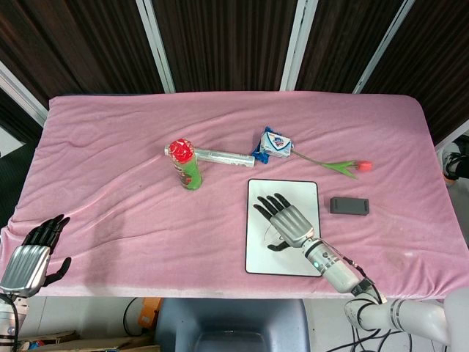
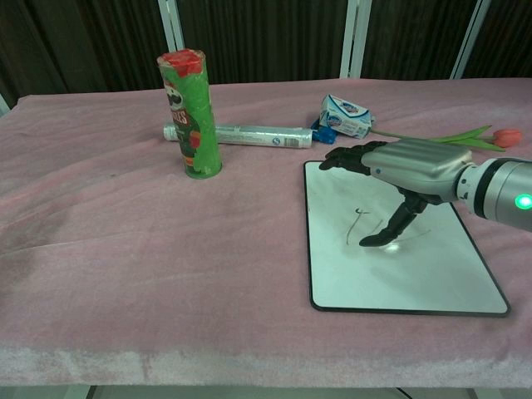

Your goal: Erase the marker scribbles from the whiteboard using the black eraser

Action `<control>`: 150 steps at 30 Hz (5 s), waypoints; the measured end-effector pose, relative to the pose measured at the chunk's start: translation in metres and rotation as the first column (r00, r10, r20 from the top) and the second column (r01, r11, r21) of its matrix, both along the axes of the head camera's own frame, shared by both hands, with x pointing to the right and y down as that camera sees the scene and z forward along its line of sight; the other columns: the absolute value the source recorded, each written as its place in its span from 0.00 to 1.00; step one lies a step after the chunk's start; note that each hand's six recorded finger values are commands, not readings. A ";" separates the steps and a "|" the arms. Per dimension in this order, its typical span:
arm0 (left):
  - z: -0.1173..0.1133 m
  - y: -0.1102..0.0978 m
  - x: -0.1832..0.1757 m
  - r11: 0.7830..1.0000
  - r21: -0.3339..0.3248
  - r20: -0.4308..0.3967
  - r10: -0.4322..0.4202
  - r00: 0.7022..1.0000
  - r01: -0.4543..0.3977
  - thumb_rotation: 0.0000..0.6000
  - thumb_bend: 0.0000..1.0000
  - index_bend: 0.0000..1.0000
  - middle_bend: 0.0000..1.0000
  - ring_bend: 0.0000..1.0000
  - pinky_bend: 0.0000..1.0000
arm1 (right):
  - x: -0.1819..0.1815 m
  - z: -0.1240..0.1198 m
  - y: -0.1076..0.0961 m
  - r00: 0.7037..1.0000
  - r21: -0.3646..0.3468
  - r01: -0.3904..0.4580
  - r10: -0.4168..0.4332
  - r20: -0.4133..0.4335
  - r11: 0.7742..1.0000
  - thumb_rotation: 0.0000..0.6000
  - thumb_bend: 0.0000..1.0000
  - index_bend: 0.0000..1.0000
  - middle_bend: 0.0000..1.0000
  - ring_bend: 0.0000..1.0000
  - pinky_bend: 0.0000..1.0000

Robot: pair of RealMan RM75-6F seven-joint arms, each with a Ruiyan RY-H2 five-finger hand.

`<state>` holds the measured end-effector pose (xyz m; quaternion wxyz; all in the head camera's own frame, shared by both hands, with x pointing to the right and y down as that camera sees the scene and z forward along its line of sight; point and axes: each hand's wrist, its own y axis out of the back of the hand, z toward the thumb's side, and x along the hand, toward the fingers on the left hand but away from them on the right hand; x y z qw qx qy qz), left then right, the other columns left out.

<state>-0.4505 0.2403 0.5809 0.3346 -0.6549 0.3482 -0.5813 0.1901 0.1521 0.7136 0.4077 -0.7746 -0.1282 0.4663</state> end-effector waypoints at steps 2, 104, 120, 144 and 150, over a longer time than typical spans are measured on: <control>0.000 -0.001 0.001 1.000 0.001 -0.004 0.000 1.000 0.000 1.00 0.40 0.00 0.03 0.07 0.16 | 0.002 -0.001 0.000 1.000 0.001 0.000 0.000 -0.003 1.000 1.00 0.31 0.00 0.00 0.00 0.00; -0.002 0.005 -0.004 1.000 -0.011 0.012 -0.002 1.000 0.002 1.00 0.40 0.00 0.04 0.07 0.16 | 0.064 -0.004 -0.059 0.961 0.188 -0.260 0.273 -0.049 0.947 1.00 0.43 0.99 0.72 0.62 0.68; -0.003 0.005 -0.007 1.000 -0.008 0.018 -0.013 1.000 0.014 1.00 0.40 0.00 0.04 0.07 0.16 | -0.032 0.023 -0.043 0.984 0.162 -0.016 0.044 -0.173 0.987 1.00 0.43 0.99 0.72 0.62 0.68; -0.002 0.005 -0.006 1.000 -0.010 0.021 -0.007 1.000 0.008 1.00 0.39 0.00 0.04 0.07 0.16 | -0.011 0.019 -0.015 0.987 0.115 0.015 0.003 -0.159 0.993 1.00 0.43 0.99 0.72 0.62 0.68; -0.001 0.005 -0.005 1.000 -0.012 0.023 -0.005 1.000 0.005 1.00 0.39 0.00 0.04 0.07 0.16 | -0.005 0.013 0.000 0.990 0.093 0.038 -0.025 -0.138 0.995 1.00 0.43 0.99 0.72 0.62 0.68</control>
